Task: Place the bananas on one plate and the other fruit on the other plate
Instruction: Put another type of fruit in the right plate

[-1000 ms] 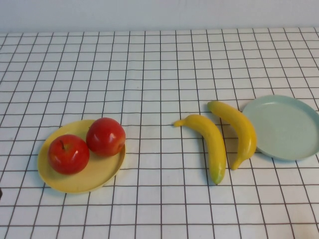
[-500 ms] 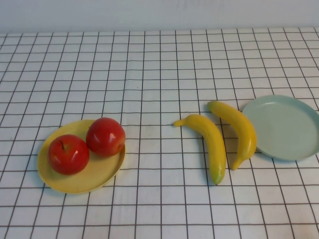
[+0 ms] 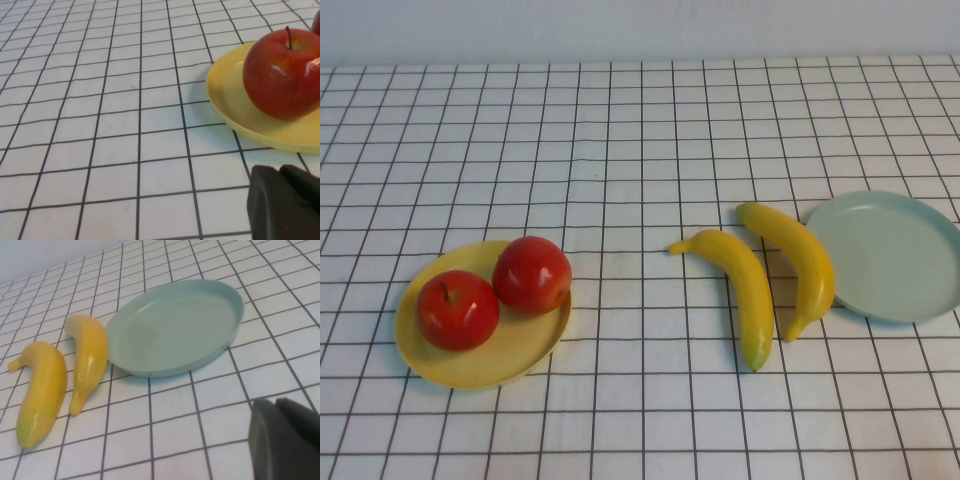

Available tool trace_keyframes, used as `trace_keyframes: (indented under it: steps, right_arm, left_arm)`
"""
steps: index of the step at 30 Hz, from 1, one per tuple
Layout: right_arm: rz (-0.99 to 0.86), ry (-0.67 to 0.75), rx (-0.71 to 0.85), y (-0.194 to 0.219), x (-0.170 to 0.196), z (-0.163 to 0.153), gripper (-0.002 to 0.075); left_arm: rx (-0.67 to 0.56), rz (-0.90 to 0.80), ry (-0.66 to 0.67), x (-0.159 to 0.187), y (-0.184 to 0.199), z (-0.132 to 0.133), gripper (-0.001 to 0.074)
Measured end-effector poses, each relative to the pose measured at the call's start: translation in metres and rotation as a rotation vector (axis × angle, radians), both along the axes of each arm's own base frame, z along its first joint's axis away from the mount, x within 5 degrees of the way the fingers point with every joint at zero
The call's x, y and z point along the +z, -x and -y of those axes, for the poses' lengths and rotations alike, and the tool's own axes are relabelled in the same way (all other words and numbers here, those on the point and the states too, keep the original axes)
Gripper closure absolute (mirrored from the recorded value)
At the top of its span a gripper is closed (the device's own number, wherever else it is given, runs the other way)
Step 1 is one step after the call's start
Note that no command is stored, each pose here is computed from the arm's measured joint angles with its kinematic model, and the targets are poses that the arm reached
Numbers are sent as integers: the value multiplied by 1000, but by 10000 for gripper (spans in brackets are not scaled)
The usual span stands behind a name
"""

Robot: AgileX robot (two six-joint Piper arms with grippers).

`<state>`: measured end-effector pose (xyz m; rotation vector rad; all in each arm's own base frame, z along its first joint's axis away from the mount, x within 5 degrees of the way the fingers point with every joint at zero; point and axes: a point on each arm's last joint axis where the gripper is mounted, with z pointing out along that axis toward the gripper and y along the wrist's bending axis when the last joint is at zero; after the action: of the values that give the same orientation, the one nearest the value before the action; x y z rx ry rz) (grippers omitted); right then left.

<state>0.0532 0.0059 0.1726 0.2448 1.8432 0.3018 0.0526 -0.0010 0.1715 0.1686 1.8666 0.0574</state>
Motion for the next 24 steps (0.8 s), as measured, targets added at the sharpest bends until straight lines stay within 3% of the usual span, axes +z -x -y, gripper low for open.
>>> trace_keyframes:
  steps: [24]
  right_arm:
    - [0, 0, 0, 0, 0, 0, 742]
  left_arm:
    - [-2, 0, -7, 0, 0, 0, 735]
